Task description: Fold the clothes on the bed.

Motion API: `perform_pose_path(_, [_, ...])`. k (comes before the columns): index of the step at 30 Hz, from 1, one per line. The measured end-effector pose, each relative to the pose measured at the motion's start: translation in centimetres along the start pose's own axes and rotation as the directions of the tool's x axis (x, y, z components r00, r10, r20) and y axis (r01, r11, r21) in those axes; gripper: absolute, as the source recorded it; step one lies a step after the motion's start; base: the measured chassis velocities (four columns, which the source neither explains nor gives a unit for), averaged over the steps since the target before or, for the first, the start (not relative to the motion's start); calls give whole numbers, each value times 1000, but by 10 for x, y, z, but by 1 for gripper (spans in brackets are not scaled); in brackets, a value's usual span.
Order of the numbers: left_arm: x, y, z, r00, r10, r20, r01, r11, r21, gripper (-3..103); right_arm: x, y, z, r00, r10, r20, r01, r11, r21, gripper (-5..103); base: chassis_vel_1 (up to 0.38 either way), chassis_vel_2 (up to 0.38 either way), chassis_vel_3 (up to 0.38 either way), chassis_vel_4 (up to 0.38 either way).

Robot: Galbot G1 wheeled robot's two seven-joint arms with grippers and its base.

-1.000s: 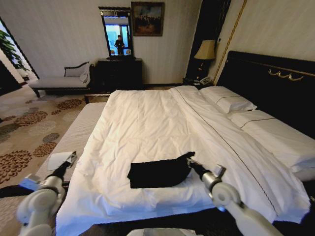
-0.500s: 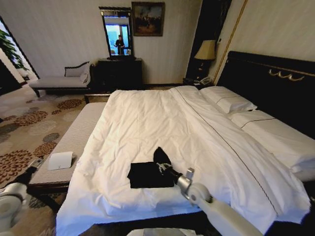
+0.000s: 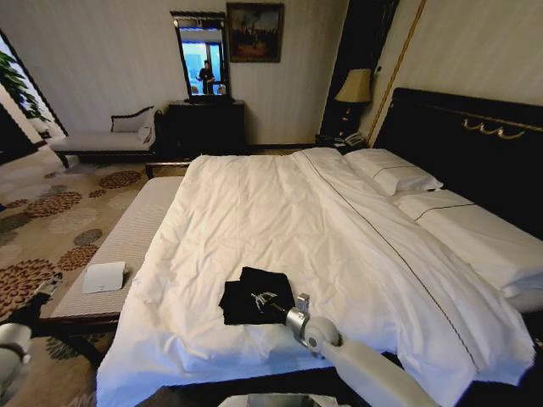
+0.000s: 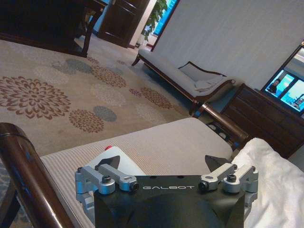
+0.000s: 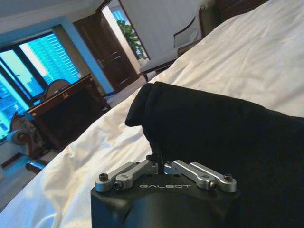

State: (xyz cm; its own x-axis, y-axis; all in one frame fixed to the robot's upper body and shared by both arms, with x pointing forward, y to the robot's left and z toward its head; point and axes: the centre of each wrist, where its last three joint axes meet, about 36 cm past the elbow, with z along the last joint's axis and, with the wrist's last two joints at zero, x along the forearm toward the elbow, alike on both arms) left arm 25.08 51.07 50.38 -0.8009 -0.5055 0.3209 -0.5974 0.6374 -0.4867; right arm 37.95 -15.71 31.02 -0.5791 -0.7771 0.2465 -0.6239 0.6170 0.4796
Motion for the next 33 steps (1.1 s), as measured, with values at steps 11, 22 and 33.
perform_pose_path(11, [9,-2,6,1000,-3,-2,3,1000,3,100,-22,14,8,997,-59,-42,58,998,-6,1,0,0,0,0])
perform_pose_path(22, [14,-7,9,1000,2,-4,-2,1000,2,100,-51,29,17,998,-58,-12,58,997,-52,1,0,0,0,0])
perform_pose_path(33, [10,8,-5,999,-35,17,34,998,47,100,-35,31,6,981,-149,123,150,989,1,30,0,0,0,0])
